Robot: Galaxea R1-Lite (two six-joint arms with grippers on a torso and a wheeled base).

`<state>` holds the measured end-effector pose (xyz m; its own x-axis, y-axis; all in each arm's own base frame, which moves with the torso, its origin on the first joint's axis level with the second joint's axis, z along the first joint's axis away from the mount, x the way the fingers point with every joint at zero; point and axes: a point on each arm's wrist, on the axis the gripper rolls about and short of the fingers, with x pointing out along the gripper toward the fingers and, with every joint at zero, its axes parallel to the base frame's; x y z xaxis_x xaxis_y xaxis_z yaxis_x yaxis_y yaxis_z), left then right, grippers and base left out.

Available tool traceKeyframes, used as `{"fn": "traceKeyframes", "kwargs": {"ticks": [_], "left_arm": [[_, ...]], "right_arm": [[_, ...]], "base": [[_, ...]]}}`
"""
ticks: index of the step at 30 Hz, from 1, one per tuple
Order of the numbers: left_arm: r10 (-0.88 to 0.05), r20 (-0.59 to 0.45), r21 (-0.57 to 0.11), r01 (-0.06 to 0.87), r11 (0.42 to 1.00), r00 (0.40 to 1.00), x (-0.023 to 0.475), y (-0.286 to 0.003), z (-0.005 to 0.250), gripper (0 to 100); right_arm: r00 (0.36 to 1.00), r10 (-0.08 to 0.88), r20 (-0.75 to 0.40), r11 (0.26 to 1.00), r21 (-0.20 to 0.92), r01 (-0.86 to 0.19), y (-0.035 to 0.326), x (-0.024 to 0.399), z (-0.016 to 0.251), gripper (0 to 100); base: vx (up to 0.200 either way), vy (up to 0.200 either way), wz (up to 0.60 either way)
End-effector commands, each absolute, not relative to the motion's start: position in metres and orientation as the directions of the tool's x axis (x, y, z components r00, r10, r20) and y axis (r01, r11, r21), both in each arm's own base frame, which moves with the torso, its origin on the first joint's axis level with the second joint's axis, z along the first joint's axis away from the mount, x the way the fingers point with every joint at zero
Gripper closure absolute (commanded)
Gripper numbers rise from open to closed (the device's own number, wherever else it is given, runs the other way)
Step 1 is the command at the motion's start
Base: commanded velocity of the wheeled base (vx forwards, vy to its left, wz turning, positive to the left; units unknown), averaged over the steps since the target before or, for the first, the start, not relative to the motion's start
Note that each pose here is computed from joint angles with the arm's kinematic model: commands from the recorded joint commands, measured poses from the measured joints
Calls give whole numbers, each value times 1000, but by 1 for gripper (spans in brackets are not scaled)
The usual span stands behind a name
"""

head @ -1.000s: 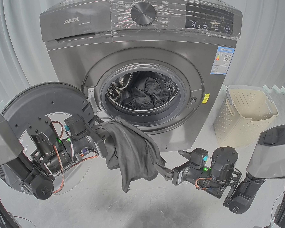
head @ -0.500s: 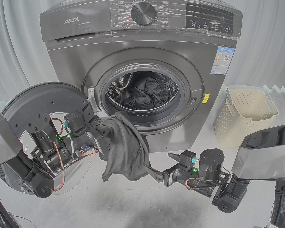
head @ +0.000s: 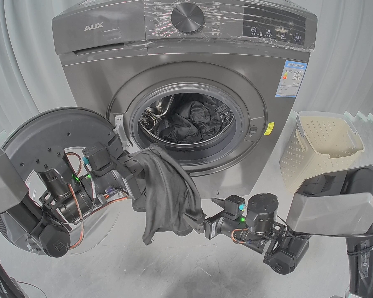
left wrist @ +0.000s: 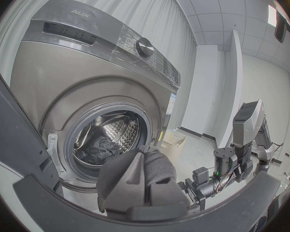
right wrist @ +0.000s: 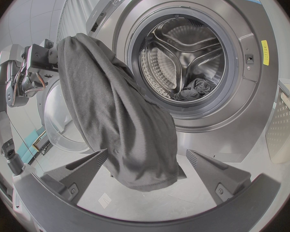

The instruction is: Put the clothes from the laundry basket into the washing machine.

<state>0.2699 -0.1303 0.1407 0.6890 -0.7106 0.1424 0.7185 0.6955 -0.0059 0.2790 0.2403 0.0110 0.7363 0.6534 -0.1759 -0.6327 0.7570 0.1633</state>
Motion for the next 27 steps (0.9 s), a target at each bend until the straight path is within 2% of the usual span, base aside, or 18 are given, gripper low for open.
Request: {"fn": "traceKeyframes", "kwargs": {"ticks": [1,17,18,24,27], "left_arm": [[-712,145,-5,720,694,687,269,-131,141,100],[-708,146,-5,716,698,691,271,-130,142,100],[-708,146,-5,716,698,691,271,-130,142,100],[-706,137,-10,714,700,695,272,-129,138,100],[-705,128,-13,712,702,698,273,-128,136,100]], "right_arm": [[736,651,-183,759,163,-631,244,284,2,0],[745,651,-142,758,167,-630,255,301,-8,0],[750,647,-141,762,167,-626,253,302,-9,100],[747,648,-148,761,170,-627,248,295,-6,100],[741,658,-135,752,176,-635,247,287,8,100]], "base": [[0,0,0],[0,0,0],[0,0,0],[0,0,0],[0,0,0]]}}
